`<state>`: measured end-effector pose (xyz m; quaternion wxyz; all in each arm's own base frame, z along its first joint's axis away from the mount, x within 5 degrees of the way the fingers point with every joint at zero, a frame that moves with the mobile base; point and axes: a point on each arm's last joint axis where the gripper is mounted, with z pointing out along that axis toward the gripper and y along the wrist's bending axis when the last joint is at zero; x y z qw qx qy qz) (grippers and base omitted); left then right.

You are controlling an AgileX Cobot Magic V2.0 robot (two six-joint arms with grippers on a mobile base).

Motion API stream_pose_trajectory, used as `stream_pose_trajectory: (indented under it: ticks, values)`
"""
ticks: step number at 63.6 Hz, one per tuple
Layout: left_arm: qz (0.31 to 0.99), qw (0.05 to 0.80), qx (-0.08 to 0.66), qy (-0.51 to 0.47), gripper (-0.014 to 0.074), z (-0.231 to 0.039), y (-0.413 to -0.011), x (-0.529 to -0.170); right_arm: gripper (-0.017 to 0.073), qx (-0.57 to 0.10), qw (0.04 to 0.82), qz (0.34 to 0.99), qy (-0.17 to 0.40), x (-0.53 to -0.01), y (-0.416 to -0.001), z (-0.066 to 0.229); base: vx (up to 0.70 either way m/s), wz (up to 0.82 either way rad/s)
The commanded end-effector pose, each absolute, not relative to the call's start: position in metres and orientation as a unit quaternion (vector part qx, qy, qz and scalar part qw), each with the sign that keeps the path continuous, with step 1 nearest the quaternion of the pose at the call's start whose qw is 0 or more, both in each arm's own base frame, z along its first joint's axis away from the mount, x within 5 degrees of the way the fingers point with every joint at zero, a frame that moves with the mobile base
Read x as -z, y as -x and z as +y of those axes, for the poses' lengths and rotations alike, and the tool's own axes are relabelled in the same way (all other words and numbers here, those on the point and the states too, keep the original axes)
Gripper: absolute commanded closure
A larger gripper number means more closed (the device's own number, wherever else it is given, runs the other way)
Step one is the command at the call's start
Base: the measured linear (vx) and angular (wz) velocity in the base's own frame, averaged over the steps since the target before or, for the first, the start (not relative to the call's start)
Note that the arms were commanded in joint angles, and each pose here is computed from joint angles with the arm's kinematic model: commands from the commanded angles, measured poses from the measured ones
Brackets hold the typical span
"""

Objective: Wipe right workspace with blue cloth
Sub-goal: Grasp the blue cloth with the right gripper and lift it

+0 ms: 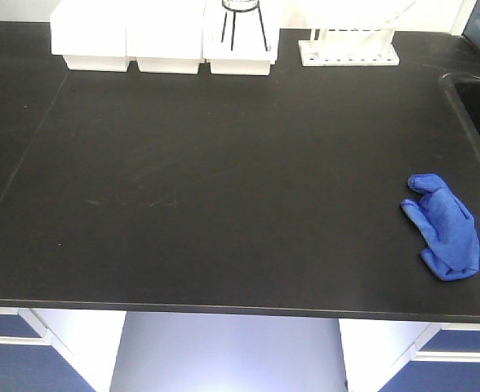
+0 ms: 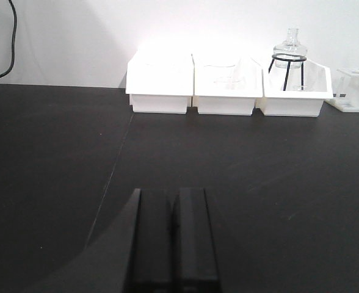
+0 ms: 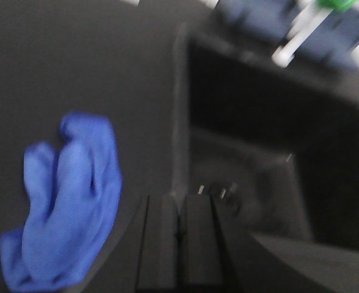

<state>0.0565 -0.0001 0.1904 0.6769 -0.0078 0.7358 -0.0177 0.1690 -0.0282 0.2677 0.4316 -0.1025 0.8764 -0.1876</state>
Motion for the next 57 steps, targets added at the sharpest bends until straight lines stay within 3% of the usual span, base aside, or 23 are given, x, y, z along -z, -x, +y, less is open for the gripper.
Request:
stream_pose_trajectory:
  ticks: [1,16,36,41,50,57]
  values:
    - [0.713,0.701,0.027,0.004,0.0599,-0.001,-0.057,-0.188,0.0552,0.173,0.426,0.882,0.104,-0.262,-0.2,-0.029,0.0,0.0]
    - [0.713,0.701,0.027,0.004,0.0599,-0.001,-0.057,-0.188,0.0454,0.093,0.409,0.908,0.028,-0.231,-0.251,-0.025,0.0,0.0]
    - [0.713,0.701,0.027,0.004,0.0599,-0.001,-0.057,-0.188,0.0104,0.063,0.35,0.935,0.006,-0.188,-0.27,-0.024,0.0,0.0]
    - [0.713,0.701,0.027,0.004,0.0599,-0.001,-0.057,-0.188,0.0056,0.055,0.337,0.94,-0.002,-0.177,-0.274,-0.024,0.0,0.0]
    - [0.713,0.701,0.027,0.004,0.0599,-0.001,-0.057,-0.188,0.0054,0.044,0.322,0.946,0.003,-0.16,-0.279,-0.022,0.0,0.0]
    - [0.713,0.701,0.027,0.004,0.0599,-0.001,-0.057,-0.188,0.0106,0.037,0.315,0.948,0.007,-0.15,-0.282,-0.021,0.0,0.0]
